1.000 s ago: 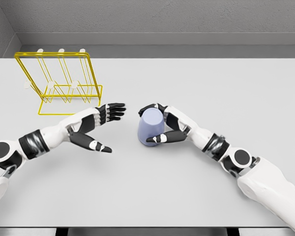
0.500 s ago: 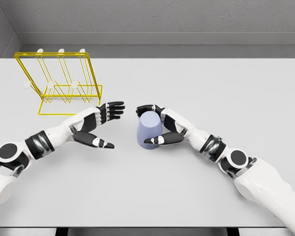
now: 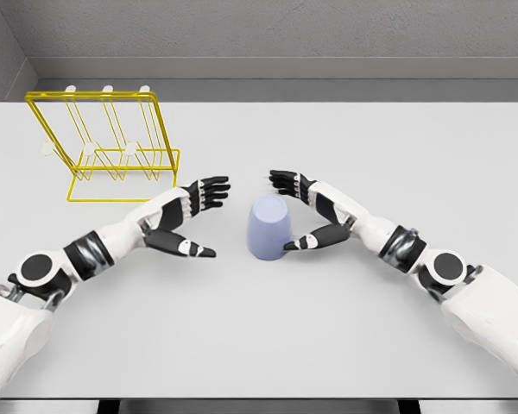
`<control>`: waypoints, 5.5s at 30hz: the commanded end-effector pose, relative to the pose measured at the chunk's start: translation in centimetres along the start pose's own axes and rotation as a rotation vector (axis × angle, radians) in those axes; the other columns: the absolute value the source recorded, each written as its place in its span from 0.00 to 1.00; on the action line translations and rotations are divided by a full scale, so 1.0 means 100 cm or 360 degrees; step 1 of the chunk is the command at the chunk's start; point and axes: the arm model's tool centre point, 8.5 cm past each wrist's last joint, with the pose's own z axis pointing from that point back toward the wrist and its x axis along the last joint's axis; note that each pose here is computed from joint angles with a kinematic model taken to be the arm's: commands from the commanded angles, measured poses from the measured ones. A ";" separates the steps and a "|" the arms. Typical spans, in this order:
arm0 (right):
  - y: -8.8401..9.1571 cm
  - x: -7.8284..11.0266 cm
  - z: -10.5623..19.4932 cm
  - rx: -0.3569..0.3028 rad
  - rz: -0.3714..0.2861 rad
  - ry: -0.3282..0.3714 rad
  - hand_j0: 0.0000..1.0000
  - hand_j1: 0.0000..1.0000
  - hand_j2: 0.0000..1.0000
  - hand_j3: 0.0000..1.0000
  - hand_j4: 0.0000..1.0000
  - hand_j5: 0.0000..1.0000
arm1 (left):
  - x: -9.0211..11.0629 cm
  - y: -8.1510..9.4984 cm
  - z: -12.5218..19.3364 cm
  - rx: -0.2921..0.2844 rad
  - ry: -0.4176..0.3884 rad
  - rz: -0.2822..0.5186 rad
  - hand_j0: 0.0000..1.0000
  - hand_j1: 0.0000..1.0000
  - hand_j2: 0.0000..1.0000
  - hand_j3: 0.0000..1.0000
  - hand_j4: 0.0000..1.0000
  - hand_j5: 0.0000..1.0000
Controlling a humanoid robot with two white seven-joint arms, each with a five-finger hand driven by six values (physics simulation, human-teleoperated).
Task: Place the cup on the cup holder with both arms
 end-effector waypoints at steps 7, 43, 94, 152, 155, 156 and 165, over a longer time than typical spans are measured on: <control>-0.060 0.018 0.060 -0.0052 0.0275 0.0130 1.00 1.00 1.00 1.00 1.00 1.00 | -0.006 -0.008 -0.014 0.0009 -0.0046 0.0068 1.00 1.00 1.00 1.00 1.00 1.00; -0.159 0.102 0.127 0.0057 0.1276 0.0328 1.00 1.00 1.00 1.00 1.00 1.00 | -0.022 -0.027 -0.046 0.0007 -0.0135 0.0026 1.00 1.00 1.00 1.00 1.00 1.00; -0.164 0.098 0.131 0.0102 0.1406 0.0438 1.00 1.00 1.00 1.00 1.00 1.00 | -0.015 -0.057 -0.074 -0.0095 -0.0279 -0.0007 0.63 0.63 0.63 0.63 0.63 0.63; -0.175 0.103 0.136 0.0027 0.1411 0.0440 1.00 1.00 1.00 1.00 1.00 1.00 | 0.118 0.017 0.074 0.0108 -0.0604 -0.0419 0.39 0.39 0.39 0.39 0.39 0.39; -0.175 0.103 0.136 0.0027 0.1411 0.0440 1.00 1.00 1.00 1.00 1.00 1.00 | 0.128 0.022 0.074 0.0114 -0.0639 -0.0443 0.39 0.39 0.39 0.39 0.39 0.39; -0.175 0.103 0.136 0.0027 0.1411 0.0440 1.00 1.00 1.00 1.00 1.00 1.00 | 0.131 0.023 0.073 0.0115 -0.0648 -0.0453 0.39 0.39 0.39 0.39 0.39 0.39; -0.175 0.103 0.136 0.0026 0.1409 0.0439 1.00 1.00 1.00 1.00 1.00 1.00 | 0.164 0.040 0.073 0.0117 -0.0699 -0.0532 0.38 0.38 0.38 0.38 0.38 0.38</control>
